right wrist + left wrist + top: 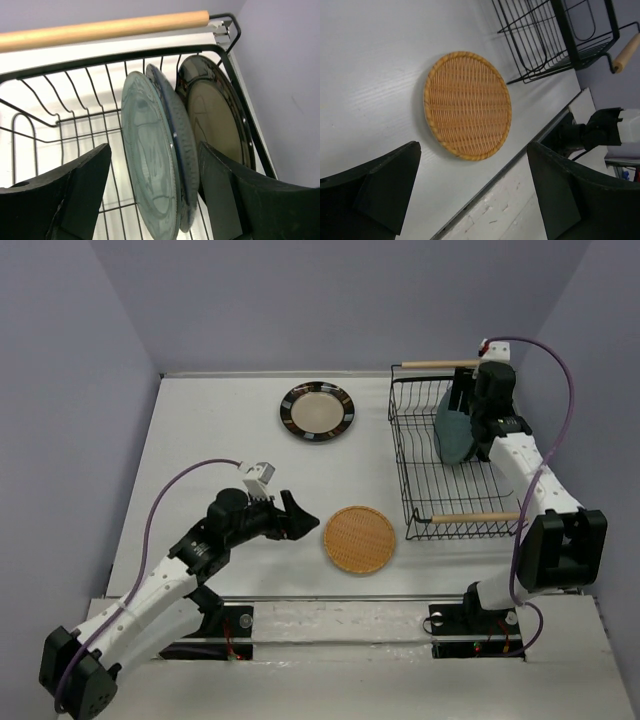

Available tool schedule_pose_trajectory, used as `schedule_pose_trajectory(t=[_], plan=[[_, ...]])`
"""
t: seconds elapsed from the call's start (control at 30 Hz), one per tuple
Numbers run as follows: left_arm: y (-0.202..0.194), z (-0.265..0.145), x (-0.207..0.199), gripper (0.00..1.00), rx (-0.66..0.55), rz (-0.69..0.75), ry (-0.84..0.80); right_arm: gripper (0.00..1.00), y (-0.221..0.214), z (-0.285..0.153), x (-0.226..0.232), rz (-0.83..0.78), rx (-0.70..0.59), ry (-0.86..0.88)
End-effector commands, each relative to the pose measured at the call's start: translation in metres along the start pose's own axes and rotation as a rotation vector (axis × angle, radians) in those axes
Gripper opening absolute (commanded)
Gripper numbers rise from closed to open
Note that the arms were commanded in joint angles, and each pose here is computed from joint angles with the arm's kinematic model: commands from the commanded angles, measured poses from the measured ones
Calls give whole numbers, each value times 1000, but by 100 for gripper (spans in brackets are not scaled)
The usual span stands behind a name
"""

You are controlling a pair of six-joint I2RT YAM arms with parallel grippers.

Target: Load the plates into the dish rack

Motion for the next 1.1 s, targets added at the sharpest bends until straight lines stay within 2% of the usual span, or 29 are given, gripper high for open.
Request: schedule_pose_trajectory(t=[0.0, 0.23, 0.3, 0.57, 0.83, 1.07], plan=[[-29, 27, -2, 98, 29, -49, 36, 77, 71, -46, 6, 155, -159, 91], [-52, 53, 14, 95, 68, -49, 71, 79, 88, -98, 41, 217, -186, 287], [-64, 64, 24, 92, 111, -44, 98, 79, 85, -112, 53, 228, -181, 352], [-80, 86, 26, 84, 191, -23, 70, 79, 68, -137, 69, 241, -155, 442], [-90, 104, 25, 68, 248, -13, 45, 79, 55, -147, 74, 249, -130, 481], [-92, 114, 26, 51, 235, -24, 46, 79, 40, -155, 84, 269, -91, 546]])
Point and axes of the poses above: each gripper's point midway between its finger pads, its own z axis out along the fingers, its own x axis along the line the jaws close on, y = z × x, the point moved 2 cm from there along -z, back along the fingers, and after that the axes turned 5 degrees about z, right-handed, at the moved point
